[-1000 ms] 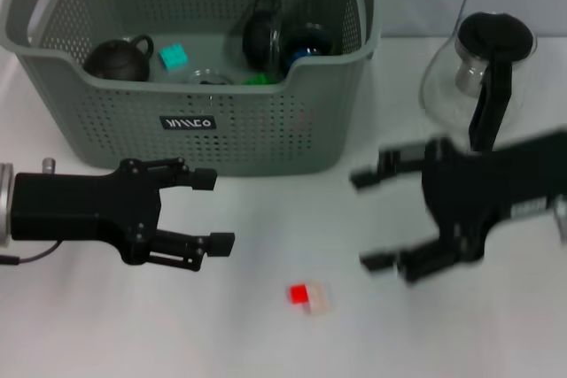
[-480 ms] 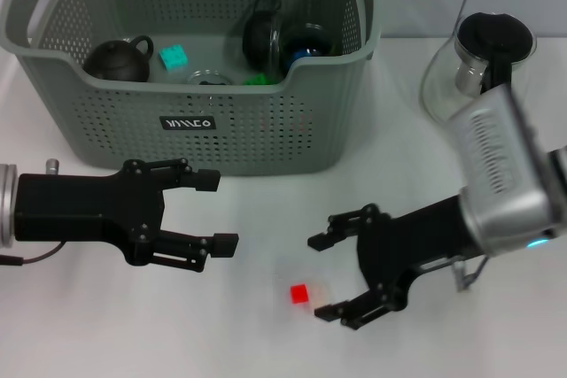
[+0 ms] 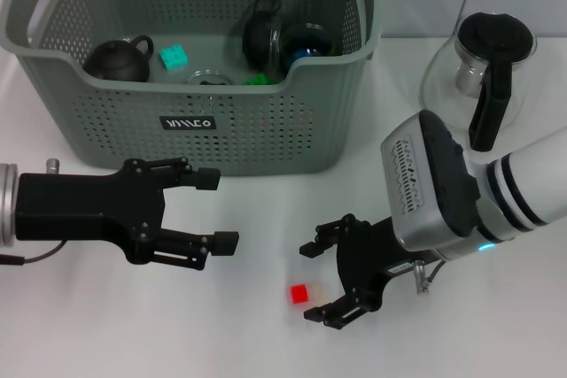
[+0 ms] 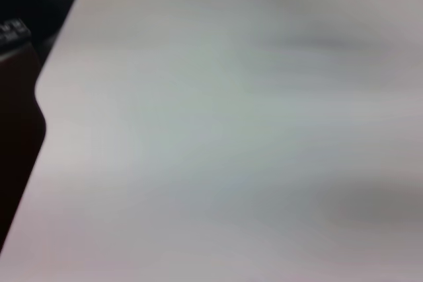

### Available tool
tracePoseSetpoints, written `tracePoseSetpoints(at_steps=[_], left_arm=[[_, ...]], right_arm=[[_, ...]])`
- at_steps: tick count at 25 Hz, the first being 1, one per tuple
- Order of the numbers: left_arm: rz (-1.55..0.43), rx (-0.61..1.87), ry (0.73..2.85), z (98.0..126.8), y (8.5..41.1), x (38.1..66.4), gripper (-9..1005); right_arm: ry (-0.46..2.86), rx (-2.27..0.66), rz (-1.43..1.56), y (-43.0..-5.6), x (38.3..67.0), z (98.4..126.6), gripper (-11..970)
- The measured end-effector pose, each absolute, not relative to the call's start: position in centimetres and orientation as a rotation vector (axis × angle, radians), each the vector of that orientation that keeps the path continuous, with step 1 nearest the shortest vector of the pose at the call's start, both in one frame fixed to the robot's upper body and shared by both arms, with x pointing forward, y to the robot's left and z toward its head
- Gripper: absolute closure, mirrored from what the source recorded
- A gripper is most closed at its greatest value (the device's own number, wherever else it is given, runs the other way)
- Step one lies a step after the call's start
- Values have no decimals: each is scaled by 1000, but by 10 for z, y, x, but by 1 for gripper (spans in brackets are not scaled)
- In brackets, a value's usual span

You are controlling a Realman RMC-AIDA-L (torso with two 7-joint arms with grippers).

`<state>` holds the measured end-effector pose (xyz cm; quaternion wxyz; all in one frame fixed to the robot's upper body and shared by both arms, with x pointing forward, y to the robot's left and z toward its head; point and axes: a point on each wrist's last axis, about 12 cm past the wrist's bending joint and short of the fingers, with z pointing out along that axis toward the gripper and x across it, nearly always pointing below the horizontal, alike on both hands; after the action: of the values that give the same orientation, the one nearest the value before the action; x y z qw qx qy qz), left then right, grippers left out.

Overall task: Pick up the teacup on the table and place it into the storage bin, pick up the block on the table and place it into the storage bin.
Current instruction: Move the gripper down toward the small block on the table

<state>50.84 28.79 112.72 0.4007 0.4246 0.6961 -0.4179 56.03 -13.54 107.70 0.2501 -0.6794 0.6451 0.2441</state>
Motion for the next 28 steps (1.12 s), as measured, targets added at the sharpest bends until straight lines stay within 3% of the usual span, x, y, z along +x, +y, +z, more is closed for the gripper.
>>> tracePoseSetpoints(at_steps=[21, 25, 28], left_arm=[[-1052, 1060, 1762, 1127, 290, 508, 118], [-1052, 1059, 1762, 1126, 290, 508, 120], [-1052, 1058, 1762, 1126, 290, 508, 121]], right_arm=[[1816, -1879, 630, -128, 559, 1065, 89], [1818, -1877, 631, -128, 559, 1065, 311], [1818, -1878, 635, -128, 559, 1065, 370]])
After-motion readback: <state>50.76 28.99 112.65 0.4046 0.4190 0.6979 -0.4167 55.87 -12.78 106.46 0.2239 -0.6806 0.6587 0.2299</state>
